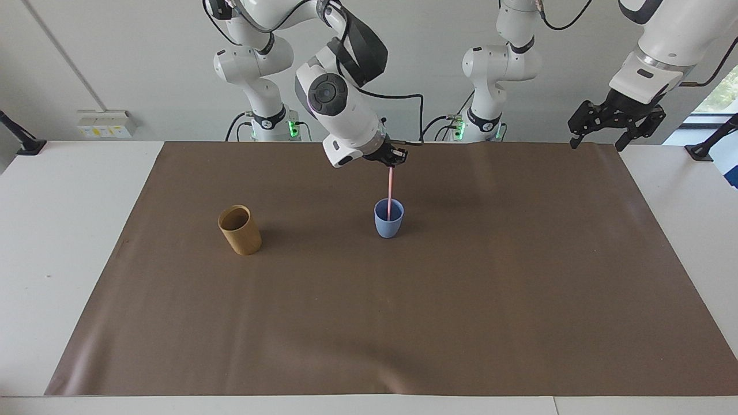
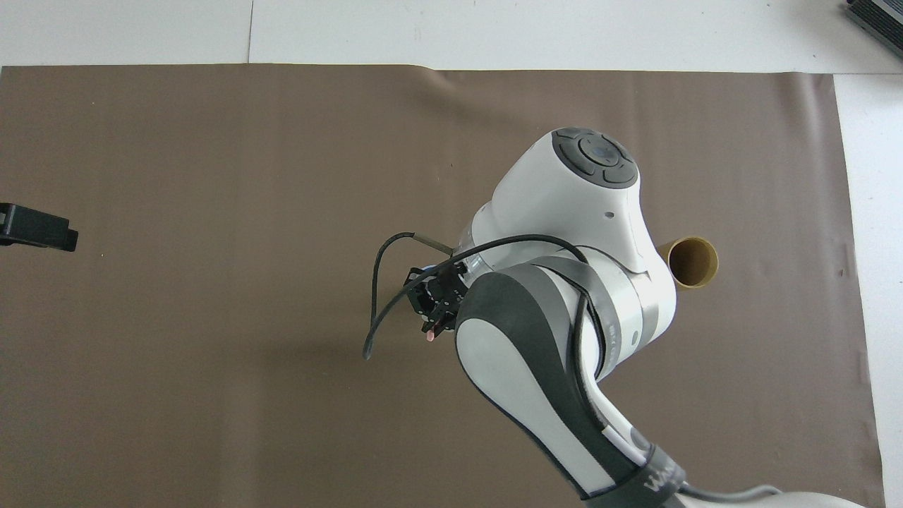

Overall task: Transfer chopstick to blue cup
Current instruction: 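Lower the stick into the blue-lined cup and open the right gripper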

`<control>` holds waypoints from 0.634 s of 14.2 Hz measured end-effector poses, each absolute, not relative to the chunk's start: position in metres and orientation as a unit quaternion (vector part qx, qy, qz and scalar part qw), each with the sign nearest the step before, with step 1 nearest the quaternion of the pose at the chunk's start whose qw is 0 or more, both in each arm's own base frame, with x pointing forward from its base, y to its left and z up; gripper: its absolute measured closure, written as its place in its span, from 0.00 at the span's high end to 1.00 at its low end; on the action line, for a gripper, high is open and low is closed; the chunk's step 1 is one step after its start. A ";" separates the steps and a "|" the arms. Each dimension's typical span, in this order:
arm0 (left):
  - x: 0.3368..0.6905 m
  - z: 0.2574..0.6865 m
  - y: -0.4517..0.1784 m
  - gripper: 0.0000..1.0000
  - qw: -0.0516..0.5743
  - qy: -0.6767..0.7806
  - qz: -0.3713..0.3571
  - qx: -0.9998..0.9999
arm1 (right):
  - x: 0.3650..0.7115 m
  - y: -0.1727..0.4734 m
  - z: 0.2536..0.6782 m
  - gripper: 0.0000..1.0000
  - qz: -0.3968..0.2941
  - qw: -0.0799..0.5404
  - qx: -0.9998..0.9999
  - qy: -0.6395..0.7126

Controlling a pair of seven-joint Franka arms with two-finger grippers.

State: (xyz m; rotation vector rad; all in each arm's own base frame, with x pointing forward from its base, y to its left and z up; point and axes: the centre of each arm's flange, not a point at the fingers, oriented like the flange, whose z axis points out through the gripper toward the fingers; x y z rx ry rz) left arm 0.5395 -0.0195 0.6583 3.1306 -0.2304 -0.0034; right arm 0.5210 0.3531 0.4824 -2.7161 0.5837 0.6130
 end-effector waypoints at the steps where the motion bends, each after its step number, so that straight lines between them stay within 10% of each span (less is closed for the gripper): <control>1: 0.540 0.658 -0.019 1.00 0.001 -0.073 -0.001 0.997 | 0.520 0.353 0.480 0.27 0.215 0.146 -0.944 0.203; 7: 0.540 0.658 -0.019 1.00 0.001 -0.073 -0.001 0.997 | 0.523 0.341 0.496 0.94 0.211 0.145 -0.947 0.193; 9: 0.540 0.658 -0.019 1.00 0.001 -0.073 -0.001 0.997 | 0.527 0.320 0.522 1.00 0.169 0.121 -0.964 0.167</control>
